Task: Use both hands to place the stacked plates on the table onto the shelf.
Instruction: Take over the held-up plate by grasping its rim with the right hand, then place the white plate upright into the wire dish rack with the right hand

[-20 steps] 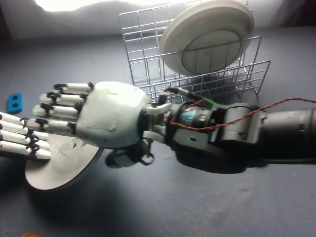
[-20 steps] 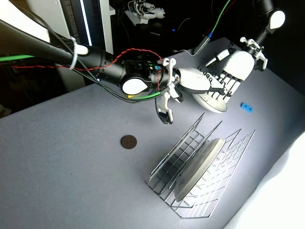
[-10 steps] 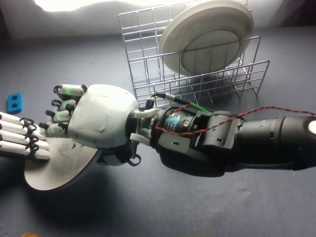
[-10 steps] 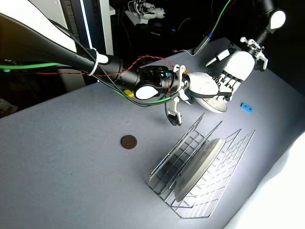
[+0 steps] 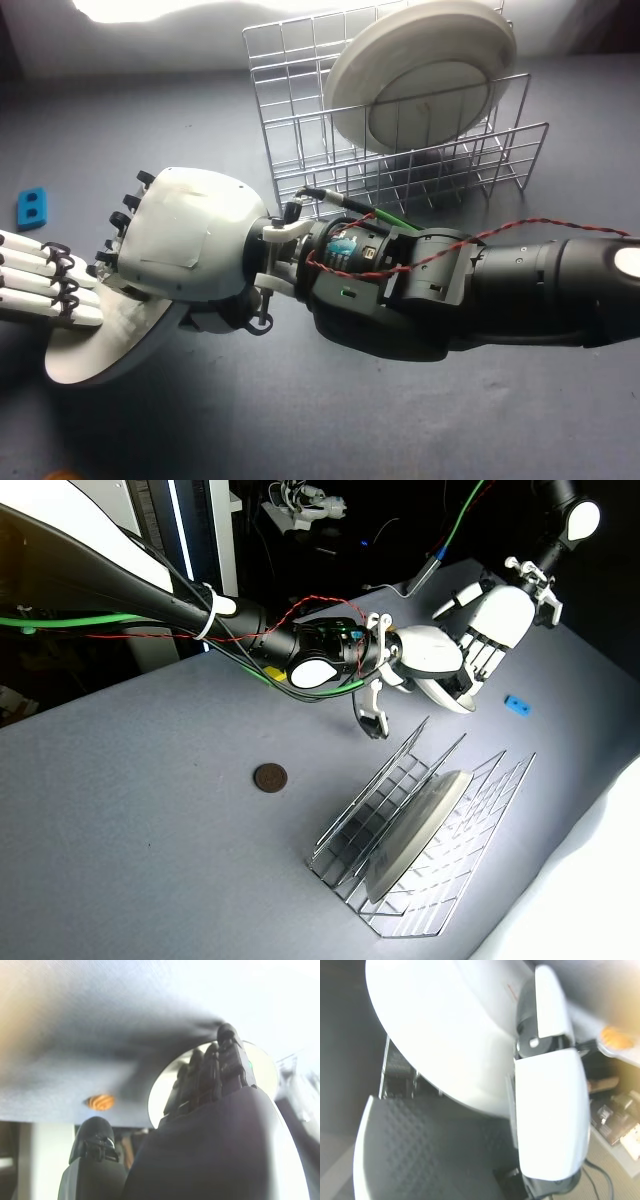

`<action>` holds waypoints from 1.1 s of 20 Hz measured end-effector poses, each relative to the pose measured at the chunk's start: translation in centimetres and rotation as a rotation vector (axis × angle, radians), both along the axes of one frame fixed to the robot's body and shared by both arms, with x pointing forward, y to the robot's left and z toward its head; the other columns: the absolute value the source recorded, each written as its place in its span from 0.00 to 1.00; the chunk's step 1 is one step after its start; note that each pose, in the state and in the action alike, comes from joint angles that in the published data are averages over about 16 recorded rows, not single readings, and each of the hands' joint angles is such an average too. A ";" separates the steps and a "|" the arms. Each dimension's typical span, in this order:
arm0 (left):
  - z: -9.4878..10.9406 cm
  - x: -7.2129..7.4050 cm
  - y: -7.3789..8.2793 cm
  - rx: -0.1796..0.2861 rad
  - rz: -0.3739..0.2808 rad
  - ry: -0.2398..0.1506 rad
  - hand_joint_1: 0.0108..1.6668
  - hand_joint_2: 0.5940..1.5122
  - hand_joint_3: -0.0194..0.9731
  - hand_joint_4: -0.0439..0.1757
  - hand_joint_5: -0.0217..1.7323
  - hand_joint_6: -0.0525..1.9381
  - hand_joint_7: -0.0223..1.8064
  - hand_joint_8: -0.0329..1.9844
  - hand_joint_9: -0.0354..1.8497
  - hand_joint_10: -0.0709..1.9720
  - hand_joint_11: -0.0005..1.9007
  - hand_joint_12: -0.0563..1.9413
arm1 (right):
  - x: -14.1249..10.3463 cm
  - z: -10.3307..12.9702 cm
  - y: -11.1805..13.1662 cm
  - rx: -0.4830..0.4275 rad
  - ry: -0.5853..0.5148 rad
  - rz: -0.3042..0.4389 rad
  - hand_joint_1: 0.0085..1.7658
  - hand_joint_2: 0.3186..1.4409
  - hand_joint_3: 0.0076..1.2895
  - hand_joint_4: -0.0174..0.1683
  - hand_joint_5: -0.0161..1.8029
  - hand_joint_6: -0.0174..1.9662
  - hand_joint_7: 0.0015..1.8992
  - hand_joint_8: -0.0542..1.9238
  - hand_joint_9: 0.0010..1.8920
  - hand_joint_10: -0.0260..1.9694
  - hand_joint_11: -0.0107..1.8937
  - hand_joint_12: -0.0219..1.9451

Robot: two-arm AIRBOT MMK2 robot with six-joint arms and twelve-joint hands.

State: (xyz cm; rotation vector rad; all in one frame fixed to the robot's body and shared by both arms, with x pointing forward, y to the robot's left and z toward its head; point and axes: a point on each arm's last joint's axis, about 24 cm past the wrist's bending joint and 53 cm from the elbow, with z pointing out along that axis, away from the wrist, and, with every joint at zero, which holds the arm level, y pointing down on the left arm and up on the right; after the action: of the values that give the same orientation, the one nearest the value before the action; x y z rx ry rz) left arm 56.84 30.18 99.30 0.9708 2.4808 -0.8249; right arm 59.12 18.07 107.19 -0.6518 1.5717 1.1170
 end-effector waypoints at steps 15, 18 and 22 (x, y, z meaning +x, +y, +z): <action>6.8 5.1 -2.5 -0.129 0.022 -0.178 0.01 0.60 0.04 0.19 0.02 0.03 0.02 0.01 0.03 0.03 0.01 0.03 | -2.2 1.7 -2.8 -0.036 0.007 0.038 0.65 0.60 0.00 0.23 0.54 0.38 0.58 0.37 0.70 0.10 0.49 0.63; 8.8 6.1 -2.7 -0.164 0.037 -0.221 0.01 0.60 0.04 0.20 0.03 0.03 0.02 0.01 0.03 0.04 0.01 0.03 | -3.2 2.8 -4.3 -0.060 0.012 0.050 0.65 0.60 0.00 0.24 0.54 0.38 0.58 0.38 0.70 0.10 0.48 0.64; 10.8 6.8 -2.7 -0.200 0.055 -0.256 0.01 0.59 0.04 0.19 0.03 0.03 0.02 0.01 0.03 0.04 0.01 0.03 | -4.8 4.5 -6.6 -0.098 0.009 0.065 0.65 0.60 0.00 0.26 0.55 0.38 0.59 0.38 0.70 0.10 0.47 0.66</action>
State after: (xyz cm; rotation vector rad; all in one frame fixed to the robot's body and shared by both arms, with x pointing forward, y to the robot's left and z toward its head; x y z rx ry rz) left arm 63.67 27.46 110.06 0.8742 2.1529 -0.8537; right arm 54.35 11.52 111.70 -0.7687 1.6309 1.0976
